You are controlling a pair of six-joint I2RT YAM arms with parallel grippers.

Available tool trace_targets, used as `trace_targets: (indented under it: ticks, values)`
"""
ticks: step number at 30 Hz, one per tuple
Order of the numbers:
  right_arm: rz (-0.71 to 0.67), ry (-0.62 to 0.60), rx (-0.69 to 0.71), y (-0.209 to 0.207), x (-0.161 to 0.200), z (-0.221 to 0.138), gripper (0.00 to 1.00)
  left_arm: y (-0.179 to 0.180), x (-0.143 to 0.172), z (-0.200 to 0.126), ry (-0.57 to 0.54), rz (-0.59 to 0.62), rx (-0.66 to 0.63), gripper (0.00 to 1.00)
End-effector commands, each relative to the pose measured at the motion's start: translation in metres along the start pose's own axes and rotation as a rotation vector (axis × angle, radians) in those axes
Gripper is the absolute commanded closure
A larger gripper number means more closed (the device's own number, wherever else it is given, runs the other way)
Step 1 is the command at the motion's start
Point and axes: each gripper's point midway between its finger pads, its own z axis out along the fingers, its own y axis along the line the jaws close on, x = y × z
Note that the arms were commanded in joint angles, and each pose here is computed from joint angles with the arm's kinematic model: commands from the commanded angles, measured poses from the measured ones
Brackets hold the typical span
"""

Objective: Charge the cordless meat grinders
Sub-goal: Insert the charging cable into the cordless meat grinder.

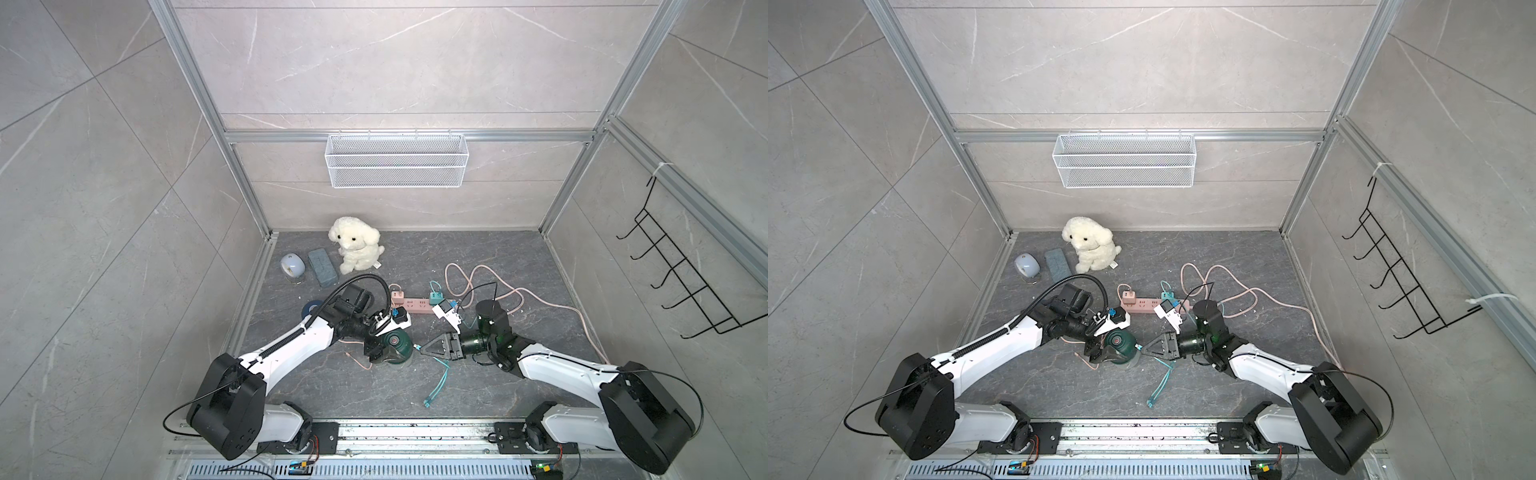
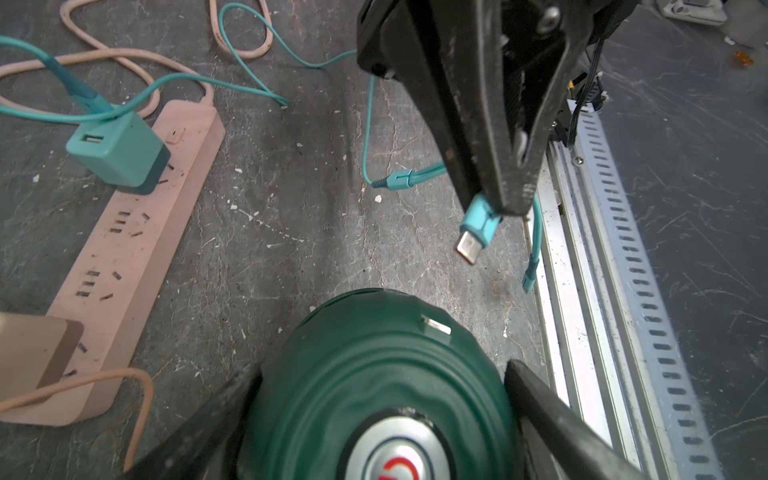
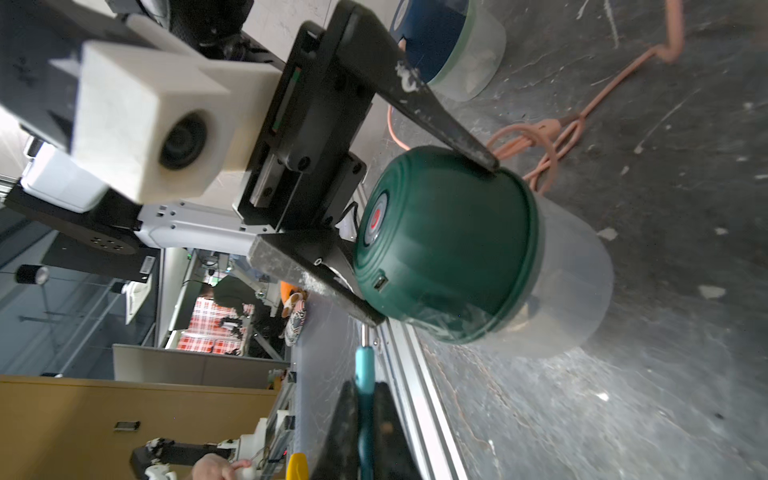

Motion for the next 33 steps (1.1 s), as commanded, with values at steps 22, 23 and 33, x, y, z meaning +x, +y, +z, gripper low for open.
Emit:
trace_targets:
  ticks: [22, 23, 33]
  values:
    - [0.002, 0.020, -0.100, 0.002, 0.000, 0.011, 0.93, -0.004, -0.046, -0.017, -0.128, 0.134, -0.011, 0.37]
    - [0.005, 0.021, -0.098, 0.001, 0.000, 0.011, 0.93, -0.004, -0.045, -0.017, -0.128, 0.135, -0.012, 0.37]
    - [0.013, 0.025, -0.103, -0.002, -0.001, 0.013, 0.93, -0.004, -0.047, -0.016, -0.123, 0.150, -0.015, 0.38]
